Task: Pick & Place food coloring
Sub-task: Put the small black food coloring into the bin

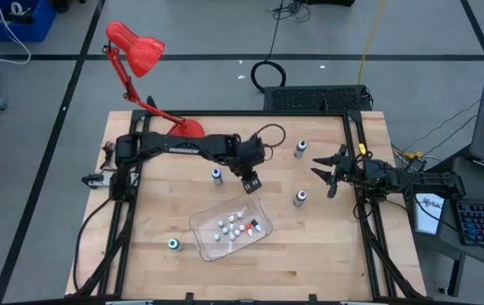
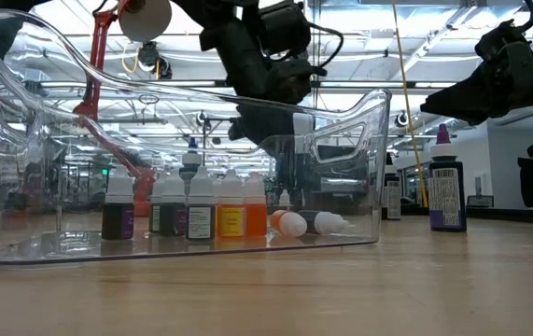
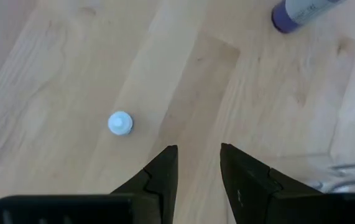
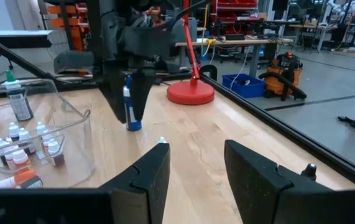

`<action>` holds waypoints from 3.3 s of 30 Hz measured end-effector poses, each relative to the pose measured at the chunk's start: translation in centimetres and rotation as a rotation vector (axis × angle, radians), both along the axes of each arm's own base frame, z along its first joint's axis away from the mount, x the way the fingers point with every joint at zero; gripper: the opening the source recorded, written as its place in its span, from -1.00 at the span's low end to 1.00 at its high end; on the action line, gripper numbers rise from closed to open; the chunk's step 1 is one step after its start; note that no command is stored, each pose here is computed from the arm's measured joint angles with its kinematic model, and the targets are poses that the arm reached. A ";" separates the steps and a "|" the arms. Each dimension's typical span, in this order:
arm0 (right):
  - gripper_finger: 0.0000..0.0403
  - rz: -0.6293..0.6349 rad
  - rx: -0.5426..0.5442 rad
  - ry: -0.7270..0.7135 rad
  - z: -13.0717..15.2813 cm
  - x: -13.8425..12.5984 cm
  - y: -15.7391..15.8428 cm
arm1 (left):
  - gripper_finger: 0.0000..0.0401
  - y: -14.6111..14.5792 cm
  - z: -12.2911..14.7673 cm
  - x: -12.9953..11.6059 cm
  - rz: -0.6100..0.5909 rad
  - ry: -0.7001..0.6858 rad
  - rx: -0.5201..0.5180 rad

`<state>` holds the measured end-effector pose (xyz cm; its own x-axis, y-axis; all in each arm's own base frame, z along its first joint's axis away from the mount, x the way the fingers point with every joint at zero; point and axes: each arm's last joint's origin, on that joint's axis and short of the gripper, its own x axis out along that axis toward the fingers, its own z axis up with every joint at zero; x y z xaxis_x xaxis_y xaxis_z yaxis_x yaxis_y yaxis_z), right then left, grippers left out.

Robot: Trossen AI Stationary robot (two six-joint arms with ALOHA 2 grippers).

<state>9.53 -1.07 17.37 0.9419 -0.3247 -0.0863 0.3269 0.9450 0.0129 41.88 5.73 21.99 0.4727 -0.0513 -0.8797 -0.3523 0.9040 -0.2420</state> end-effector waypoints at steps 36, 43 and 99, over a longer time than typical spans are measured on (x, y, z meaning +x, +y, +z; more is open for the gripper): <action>-0.30 0.000 0.000 0.030 -0.2 0.2 0.0 | -0.38 -0.4 -4.1 1.6 -0.068 0.056 0.155; -0.30 -0.001 0.000 0.030 -0.2 0.2 0.0 | -0.38 -0.3 -4.8 1.7 -0.044 0.076 0.166; -0.30 -0.001 0.000 0.031 -0.2 0.2 0.0 | -0.24 -0.2 -0.6 0.2 -0.027 0.053 0.284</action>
